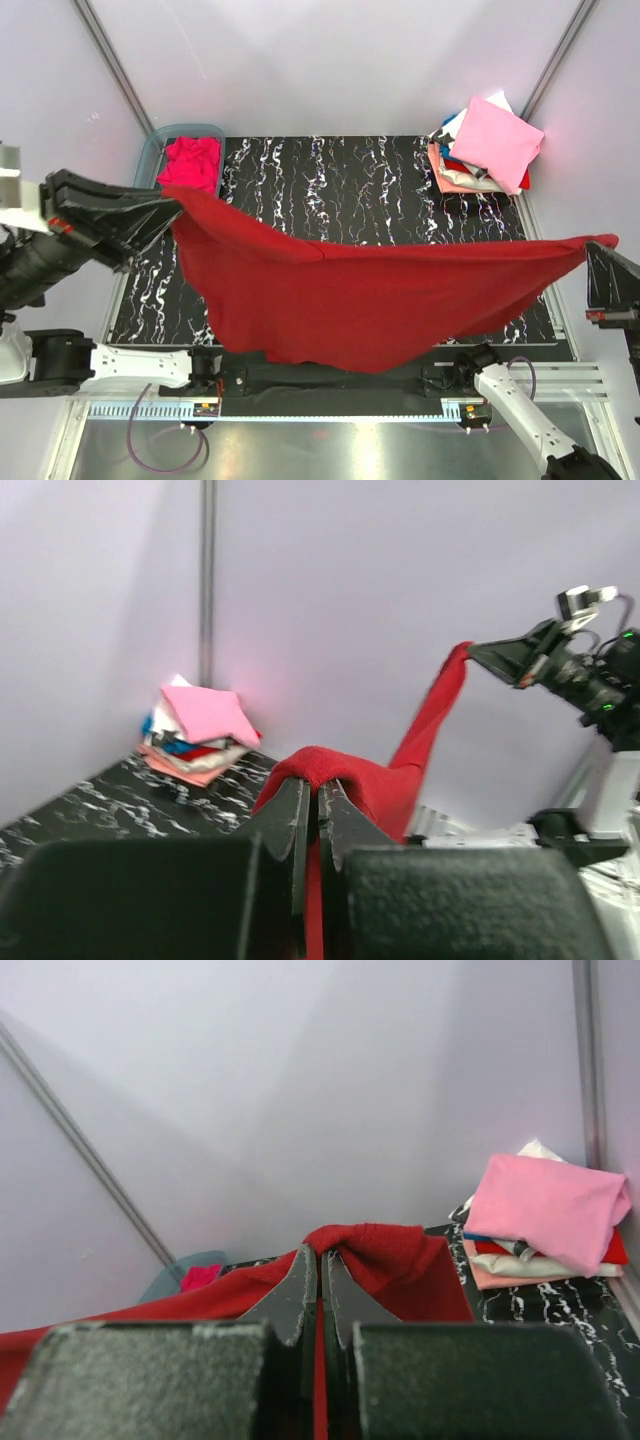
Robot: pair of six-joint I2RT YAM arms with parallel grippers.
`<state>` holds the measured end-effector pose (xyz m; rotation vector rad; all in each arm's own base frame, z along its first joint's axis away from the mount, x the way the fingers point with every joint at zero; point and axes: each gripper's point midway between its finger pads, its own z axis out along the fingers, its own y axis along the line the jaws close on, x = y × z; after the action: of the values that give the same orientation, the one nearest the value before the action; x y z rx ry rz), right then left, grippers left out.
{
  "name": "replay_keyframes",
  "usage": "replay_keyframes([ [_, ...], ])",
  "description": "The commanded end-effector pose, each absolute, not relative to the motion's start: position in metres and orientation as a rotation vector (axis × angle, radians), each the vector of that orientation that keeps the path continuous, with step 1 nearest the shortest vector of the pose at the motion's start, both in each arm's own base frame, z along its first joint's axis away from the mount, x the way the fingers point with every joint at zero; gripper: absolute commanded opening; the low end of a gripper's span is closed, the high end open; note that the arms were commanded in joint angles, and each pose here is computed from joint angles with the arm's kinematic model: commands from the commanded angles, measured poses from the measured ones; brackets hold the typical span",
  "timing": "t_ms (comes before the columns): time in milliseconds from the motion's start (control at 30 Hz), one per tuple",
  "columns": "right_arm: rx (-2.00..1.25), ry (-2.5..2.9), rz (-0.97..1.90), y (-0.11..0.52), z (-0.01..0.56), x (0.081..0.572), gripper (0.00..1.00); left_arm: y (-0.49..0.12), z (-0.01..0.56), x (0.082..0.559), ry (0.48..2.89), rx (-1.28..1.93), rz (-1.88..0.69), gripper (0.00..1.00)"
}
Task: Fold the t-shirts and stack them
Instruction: Flatten the tshirt out
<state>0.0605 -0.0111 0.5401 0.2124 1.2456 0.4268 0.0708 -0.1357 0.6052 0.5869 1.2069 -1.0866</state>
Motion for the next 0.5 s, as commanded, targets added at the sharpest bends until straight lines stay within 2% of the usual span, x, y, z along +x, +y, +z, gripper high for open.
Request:
replay_keyframes([
  [0, 0.217, 1.258, 0.322, -0.012, 0.555, 0.097, 0.0, -0.154, 0.623, 0.097, 1.165, 0.567, -0.915, 0.0],
  [200, 0.305, 1.661, 0.094, 0.012, 0.486, 0.231, 0.0, -0.191, 0.575, 0.174, 1.389, 0.47, -0.46, 0.0],
  [233, 0.301, 1.704, 0.063, 0.016, 0.475, 0.249, 0.0, -0.183, 0.566, 0.209, 1.441, 0.398, -0.354, 0.0],
  [300, 0.31, 1.798, -0.01, 0.023, 0.446, 0.284, 0.0, -0.194, 0.54, 0.24, 1.54, 0.387, -0.448, 0.0],
  [333, 0.299, 1.889, -0.072, 0.03, 0.417, 0.317, 0.0, -0.168, 0.522, 0.279, 1.602, 0.29, -0.356, 0.0],
  [400, 0.327, 2.021, -0.142, 0.037, 0.364, 0.373, 0.0, -0.181, 0.48, 0.336, 1.741, 0.301, -0.36, 0.0],
  [433, 0.359, 2.085, -0.103, 0.03, 0.34, 0.397, 0.0, -0.17, 0.44, 0.395, 1.879, 0.263, -0.281, 0.0],
  [467, 0.39, 2.109, -0.058, 0.031, 0.332, 0.419, 0.0, -0.164, 0.418, 0.423, 1.946, 0.255, -0.246, 0.0],
])
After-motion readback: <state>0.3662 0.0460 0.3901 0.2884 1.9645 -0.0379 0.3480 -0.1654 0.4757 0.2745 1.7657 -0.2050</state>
